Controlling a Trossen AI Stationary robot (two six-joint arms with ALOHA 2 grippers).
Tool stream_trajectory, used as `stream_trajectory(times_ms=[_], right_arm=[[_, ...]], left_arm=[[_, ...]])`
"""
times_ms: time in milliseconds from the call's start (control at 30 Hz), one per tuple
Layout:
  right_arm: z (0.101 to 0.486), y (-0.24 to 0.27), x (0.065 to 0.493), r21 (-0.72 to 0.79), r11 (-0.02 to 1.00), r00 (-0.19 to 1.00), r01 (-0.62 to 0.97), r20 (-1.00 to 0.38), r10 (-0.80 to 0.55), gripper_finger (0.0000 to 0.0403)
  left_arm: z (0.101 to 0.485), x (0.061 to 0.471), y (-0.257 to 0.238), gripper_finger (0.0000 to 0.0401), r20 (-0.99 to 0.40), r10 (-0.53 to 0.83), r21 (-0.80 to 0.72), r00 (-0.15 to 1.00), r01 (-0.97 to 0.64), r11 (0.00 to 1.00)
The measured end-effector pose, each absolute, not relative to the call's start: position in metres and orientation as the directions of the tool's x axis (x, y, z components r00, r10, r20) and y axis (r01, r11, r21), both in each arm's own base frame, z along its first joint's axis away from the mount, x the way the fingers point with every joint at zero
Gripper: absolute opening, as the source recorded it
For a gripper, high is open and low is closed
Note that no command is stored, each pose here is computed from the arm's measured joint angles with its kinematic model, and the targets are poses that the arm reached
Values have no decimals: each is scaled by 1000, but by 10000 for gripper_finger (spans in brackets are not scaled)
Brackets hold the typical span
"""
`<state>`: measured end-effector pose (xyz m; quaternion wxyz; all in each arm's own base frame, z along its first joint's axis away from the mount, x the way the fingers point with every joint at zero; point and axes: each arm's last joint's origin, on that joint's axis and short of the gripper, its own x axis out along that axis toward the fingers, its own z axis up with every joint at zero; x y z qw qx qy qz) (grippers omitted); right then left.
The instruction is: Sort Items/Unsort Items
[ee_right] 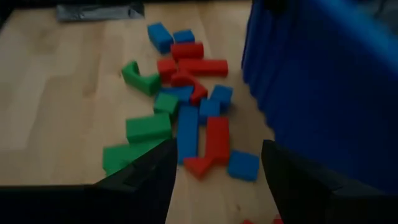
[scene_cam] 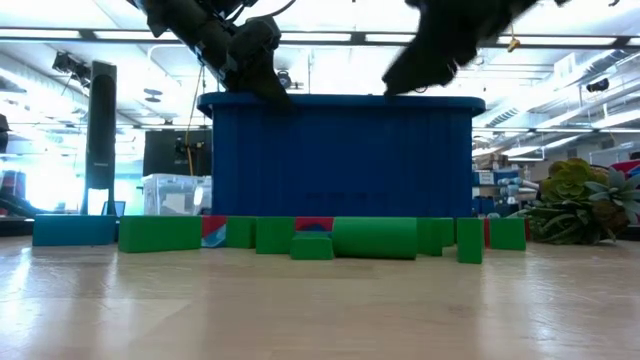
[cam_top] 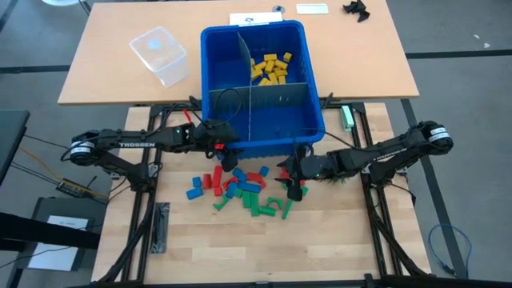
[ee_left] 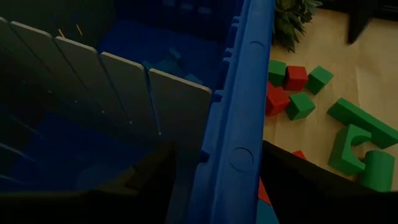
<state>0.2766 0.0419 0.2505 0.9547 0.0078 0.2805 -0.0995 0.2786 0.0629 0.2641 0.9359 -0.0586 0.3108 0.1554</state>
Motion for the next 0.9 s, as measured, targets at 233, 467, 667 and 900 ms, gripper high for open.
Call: stream_trajectory(times_ms=[233,467,667,900], right_arm=[[198,29,261,-5,974,855,228,-477,-203,230],[178,22,263,54,974,869,219,-465,-170,229],[159,27,296,4,985,832,173,-536,-144,228],[141,14,318,-44,969,776,242,-590,-221,228]], left_arm=[[264,279,63,231,-600,255,-12,758,-327,945],[264,279,63,231,-599,257,-10,758,-328,944],[265,279,63,231,-598,259,-10,759,-330,944],[264,278,63,231,-601,260,-8,756,-331,943]])
